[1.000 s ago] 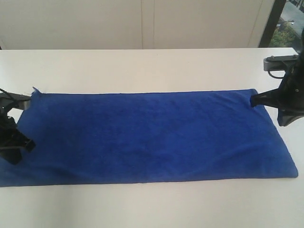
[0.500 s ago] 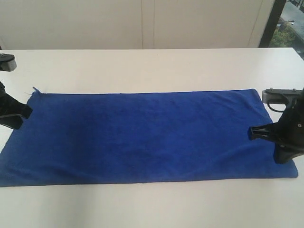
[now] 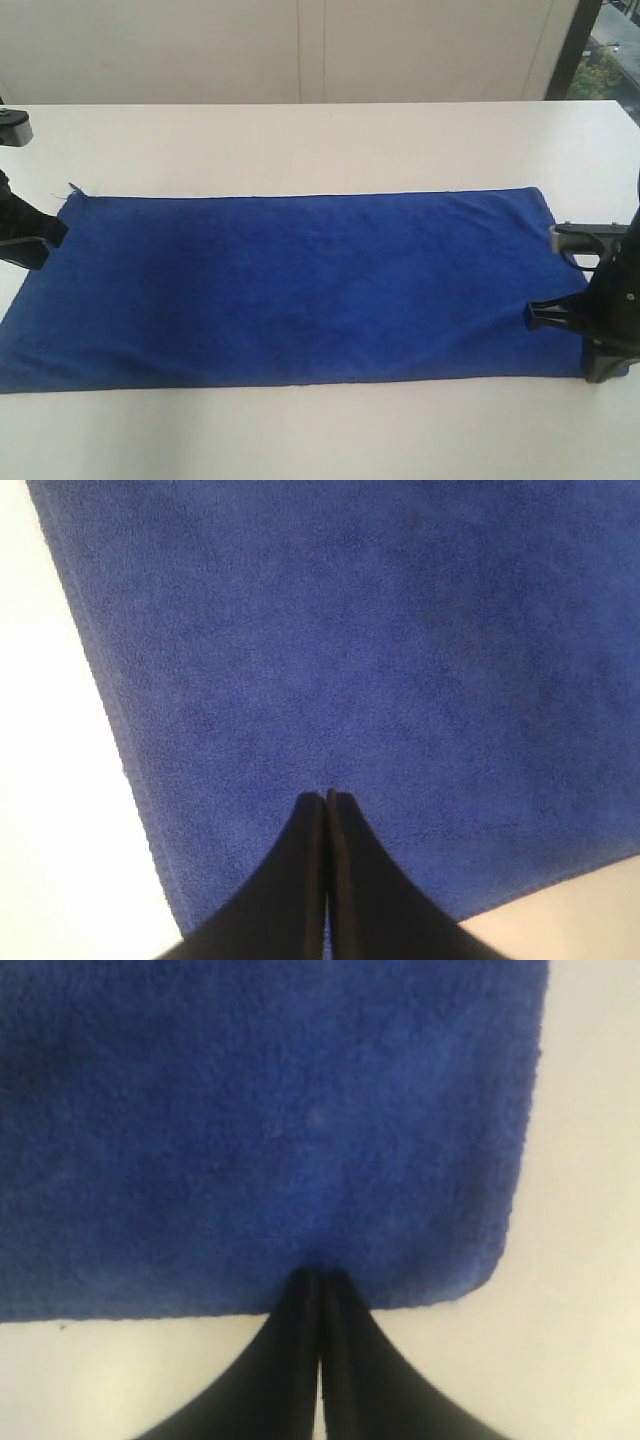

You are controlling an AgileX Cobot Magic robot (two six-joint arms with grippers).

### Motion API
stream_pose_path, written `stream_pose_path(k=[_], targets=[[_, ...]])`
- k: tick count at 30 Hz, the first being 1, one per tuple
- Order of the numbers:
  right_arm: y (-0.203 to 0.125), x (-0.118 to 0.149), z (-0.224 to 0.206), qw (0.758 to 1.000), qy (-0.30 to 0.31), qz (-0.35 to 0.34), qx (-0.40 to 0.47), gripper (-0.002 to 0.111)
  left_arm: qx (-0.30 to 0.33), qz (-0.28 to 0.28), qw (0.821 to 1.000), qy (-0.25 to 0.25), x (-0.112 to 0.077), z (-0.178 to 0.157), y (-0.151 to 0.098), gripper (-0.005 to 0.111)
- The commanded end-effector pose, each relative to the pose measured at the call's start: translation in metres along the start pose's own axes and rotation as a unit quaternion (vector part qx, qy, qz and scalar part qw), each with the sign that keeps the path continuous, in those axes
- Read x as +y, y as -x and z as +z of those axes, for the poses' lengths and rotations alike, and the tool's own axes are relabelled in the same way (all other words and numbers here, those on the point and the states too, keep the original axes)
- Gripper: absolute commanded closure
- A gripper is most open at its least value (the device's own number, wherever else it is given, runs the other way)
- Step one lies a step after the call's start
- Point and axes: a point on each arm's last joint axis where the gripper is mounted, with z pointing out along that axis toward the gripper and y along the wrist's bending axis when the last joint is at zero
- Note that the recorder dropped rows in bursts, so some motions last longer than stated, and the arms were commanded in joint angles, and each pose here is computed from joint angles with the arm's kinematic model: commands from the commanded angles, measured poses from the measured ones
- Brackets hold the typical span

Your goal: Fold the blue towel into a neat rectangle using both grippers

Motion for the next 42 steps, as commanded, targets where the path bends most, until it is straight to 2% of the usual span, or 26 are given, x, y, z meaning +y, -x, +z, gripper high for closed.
stream_pose_path(k=[1,11,23,28,30,33,36,38,42], targets=[[-0.005,-0.004,0.001,0.999,-0.015,-0.016,0.025,0.108,-0.001,-0.003,1.000,-0.005,-0.002,-0.003,0.000,0.107],[-0.001,-0.004,-0.006,1.000,-0.015,-0.016,0.014,0.108,0.000,-0.003,1.000,-0.006,-0.002,-0.003,0.000,0.107],[0.000,0.000,-0.060,0.989,0.016,-0.006,-0.144,0.108,0.003,-0.046,0.998,-0.042,-0.010,-0.008,-0.002,0.107],[0.000,0.007,-0.069,0.983,0.055,-0.027,-0.176,0.108,-0.002,-0.030,0.998,-0.055,-0.022,-0.041,-0.013,0.107],[0.000,0.009,-0.069,0.981,0.066,-0.035,-0.179,0.108,-0.035,-0.025,0.998,-0.047,-0.028,-0.068,-0.020,0.107],[0.000,0.009,-0.072,0.980,0.066,-0.034,-0.187,0.108,-0.038,-0.009,0.999,-0.022,-0.035,-0.106,-0.035,0.107],[0.000,0.010,-0.076,0.977,0.069,-0.031,-0.201,0.108,-0.028,-0.016,0.999,0.034,-0.031,-0.137,-0.038,0.107],[0.001,0.011,-0.077,0.974,0.080,-0.020,-0.209,0.108,-0.044,-0.011,0.998,0.047,-0.030,-0.147,-0.033,0.107],[-0.001,0.011,-0.073,0.976,0.080,-0.020,-0.203,0.108,-0.041,-0.006,0.998,0.053,-0.023,-0.144,-0.028,0.107]])
